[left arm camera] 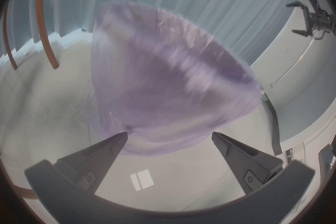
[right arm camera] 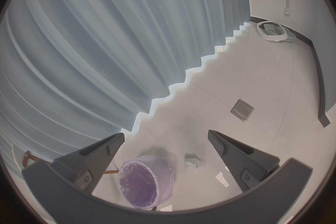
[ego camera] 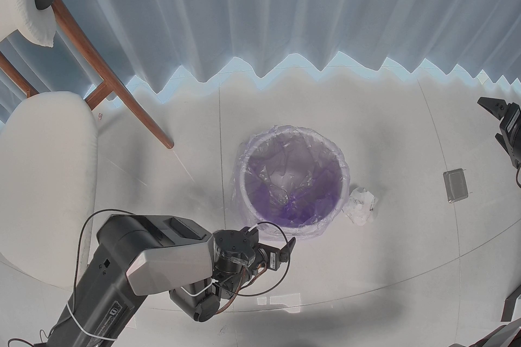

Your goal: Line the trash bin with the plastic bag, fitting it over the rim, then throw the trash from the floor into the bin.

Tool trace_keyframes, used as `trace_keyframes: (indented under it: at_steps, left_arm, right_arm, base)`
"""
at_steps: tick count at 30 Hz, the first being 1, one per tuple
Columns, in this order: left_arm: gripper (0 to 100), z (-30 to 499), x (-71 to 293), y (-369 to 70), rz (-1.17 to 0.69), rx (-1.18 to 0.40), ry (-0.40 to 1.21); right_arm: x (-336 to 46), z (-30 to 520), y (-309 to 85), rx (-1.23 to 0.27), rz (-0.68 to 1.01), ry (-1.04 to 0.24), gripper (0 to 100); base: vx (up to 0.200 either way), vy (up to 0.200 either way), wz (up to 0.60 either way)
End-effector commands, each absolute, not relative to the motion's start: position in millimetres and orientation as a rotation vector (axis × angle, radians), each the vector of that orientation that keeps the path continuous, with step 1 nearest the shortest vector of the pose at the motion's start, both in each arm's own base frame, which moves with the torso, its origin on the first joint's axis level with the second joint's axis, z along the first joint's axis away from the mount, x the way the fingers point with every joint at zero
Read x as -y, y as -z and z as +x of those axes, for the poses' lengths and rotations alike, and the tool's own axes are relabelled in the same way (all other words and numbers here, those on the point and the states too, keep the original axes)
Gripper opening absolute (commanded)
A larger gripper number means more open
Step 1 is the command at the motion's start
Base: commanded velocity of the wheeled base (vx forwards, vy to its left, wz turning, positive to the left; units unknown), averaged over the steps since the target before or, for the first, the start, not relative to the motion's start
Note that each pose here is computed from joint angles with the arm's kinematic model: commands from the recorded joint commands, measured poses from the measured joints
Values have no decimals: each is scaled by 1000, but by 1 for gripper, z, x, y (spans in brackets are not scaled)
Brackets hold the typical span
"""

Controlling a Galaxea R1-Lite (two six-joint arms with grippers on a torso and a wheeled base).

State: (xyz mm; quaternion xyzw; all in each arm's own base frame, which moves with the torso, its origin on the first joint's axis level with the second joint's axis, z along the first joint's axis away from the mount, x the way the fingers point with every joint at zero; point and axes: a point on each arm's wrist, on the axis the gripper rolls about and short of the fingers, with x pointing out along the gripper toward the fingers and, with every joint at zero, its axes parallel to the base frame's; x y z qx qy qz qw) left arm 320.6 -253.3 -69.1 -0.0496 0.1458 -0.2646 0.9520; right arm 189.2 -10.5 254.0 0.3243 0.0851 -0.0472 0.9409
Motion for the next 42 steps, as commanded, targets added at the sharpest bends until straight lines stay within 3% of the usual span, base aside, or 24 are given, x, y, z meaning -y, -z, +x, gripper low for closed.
trace_keyframes:
  at_steps: [1, 12, 20, 23, 29, 30, 31, 32, 35, 38, 42]
  left_arm:
    - [100, 336, 247, 88, -69, -408, 494]
    - [100, 350, 256, 73, 13, -745, 417]
    - [100, 348, 255, 71, -15, -776, 389]
    - [100, 324, 239, 26, -135, -554, 457]
    - [100, 286, 211, -38, -252, -340, 557]
    - [100, 270, 204, -65, -346, -283, 603]
    - [100, 270, 204, -65, -346, -283, 603]
    - [100, 244, 190, -105, -527, -220, 678]
    - [100, 206, 158, -152, -663, -146, 753]
    - [100, 187, 128, -166, -679, -119, 716]
    - [100, 181, 79, -171, -675, -69, 527]
  right_arm:
    - [10, 189, -249, -191, 661, 101, 100]
    - [10, 192, -247, -202, 661, 103, 100]
    - [10, 192, -247, -203, 661, 102, 100]
    - [7, 187, -228, -320, 648, 126, 100]
    - [2, 193, -176, -572, 490, 121, 100]
    - [0, 196, -157, -657, 445, 110, 100]
    - [0, 196, -157, -657, 445, 110, 100]
    - [-4, 201, -129, -770, 412, 83, 100]
    - [-15, 209, -95, -858, 365, 37, 100]
    - [-28, 217, -69, -884, 325, -18, 100]
    - [-56, 229, -31, -886, 266, -127, 100]
  base:
    - [0, 0, 0]
    - [0, 0, 0]
    - [0, 0, 0]
    - [0, 0, 0]
    - [0, 0, 0]
    - [0, 0, 0]
    - [0, 0, 0]
    - [0, 0, 0]
    - [0, 0, 0]
    - [0, 0, 0]
    - [0, 0, 0]
